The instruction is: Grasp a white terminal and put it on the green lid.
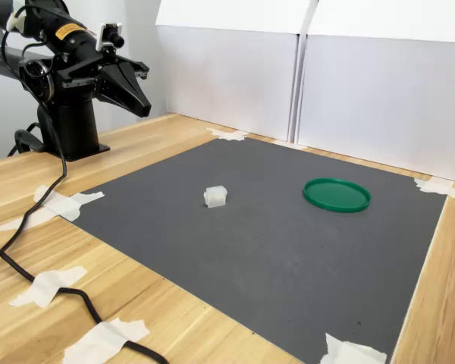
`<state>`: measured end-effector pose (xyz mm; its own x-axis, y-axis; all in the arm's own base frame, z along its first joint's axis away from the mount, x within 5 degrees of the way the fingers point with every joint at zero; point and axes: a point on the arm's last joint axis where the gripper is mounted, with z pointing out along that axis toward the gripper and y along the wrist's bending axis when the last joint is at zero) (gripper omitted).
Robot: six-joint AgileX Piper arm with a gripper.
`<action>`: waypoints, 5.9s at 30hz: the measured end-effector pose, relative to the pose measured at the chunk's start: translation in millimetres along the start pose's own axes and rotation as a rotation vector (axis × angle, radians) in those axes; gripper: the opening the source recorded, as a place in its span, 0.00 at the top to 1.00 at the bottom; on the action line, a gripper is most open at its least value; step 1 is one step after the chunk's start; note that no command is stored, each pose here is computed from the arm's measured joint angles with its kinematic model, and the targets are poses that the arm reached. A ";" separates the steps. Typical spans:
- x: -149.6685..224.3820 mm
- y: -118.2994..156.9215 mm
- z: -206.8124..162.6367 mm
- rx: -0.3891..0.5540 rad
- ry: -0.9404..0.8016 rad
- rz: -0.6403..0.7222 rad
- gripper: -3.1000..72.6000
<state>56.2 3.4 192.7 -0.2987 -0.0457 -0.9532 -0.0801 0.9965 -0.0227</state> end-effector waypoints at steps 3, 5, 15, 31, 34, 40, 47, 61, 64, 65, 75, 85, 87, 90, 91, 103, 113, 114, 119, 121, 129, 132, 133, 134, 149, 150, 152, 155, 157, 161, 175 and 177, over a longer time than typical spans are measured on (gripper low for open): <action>0.0 0.0 0.0 0.000 0.000 0.000 0.98; 0.0 0.0 0.0 0.000 0.000 0.000 0.98; 0.0 0.0 0.0 0.000 0.000 -0.001 0.98; -17.5 -0.9 -0.6 0.006 0.009 -0.015 0.98; -33.9 -1.6 3.3 0.010 0.048 -0.031 0.98; -67.1 -5.1 17.5 0.034 0.179 -0.127 0.98; -103.2 -9.0 40.6 0.056 0.406 -0.155 0.98; -138.4 -17.7 91.1 -0.037 0.812 -0.406 0.98; -138.8 -16.3 102.5 -0.113 0.838 -0.504 0.97; -138.4 -15.4 106.4 -0.137 0.846 -0.520 0.96; -133.8 -15.1 141.3 -0.205 0.887 -0.601 0.55; -125.5 -17.9 165.3 -0.215 0.888 -0.685 0.06; -128.7 -18.1 167.1 -0.231 0.882 -0.722 0.05; -135.0 -18.3 169.4 -0.243 0.865 -0.763 0.04; -137.3 -18.4 169.7 -0.244 0.859 -0.770 0.04; -136.2 -15.0 173.8 -0.322 0.861 -0.721 0.04; -112.7 -38.4 193.1 -0.411 0.953 -0.752 0.04; -112.1 -38.7 195.8 -0.423 0.955 -0.767 0.04; -114.9 -40.6 212.2 -0.448 0.949 -0.802 0.04; -115.0 -41.1 216.9 -0.460 0.946 -0.817 0.04; -114.2 -27.5 221.6 -0.526 0.916 -0.917 0.04; -114.7 -25.0 223.0 -0.524 0.903 -0.915 0.04; -114.7 -25.1 223.6 -0.521 0.900 -0.917 0.04; -113.9 -25.2 224.0 -0.517 0.894 -0.919 0.04; -79.7 -24.6 231.1 -0.528 0.896 -0.946 0.04; -77.5 -24.6 232.6 -0.532 0.902 -0.944 0.04; -74.3 -24.7 235.4 -0.535 0.907 -0.942 0.04; -71.1 -24.9 239.3 -0.531 0.904 -0.941 0.04; -68.1 -24.9 241.5 -0.535 0.910 -0.939 0.04; -62.1 -24.7 245.7 -0.543 0.921 -0.937 0.04; -60.9 -7.4 248.2 -0.510 0.942 -0.931 0.34; -60.9 -8.4 248.2 -0.499 0.948 -0.933 0.40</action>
<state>311.1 15.1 176.1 -0.4493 -0.8895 -0.0837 -0.8612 0.4561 -0.2241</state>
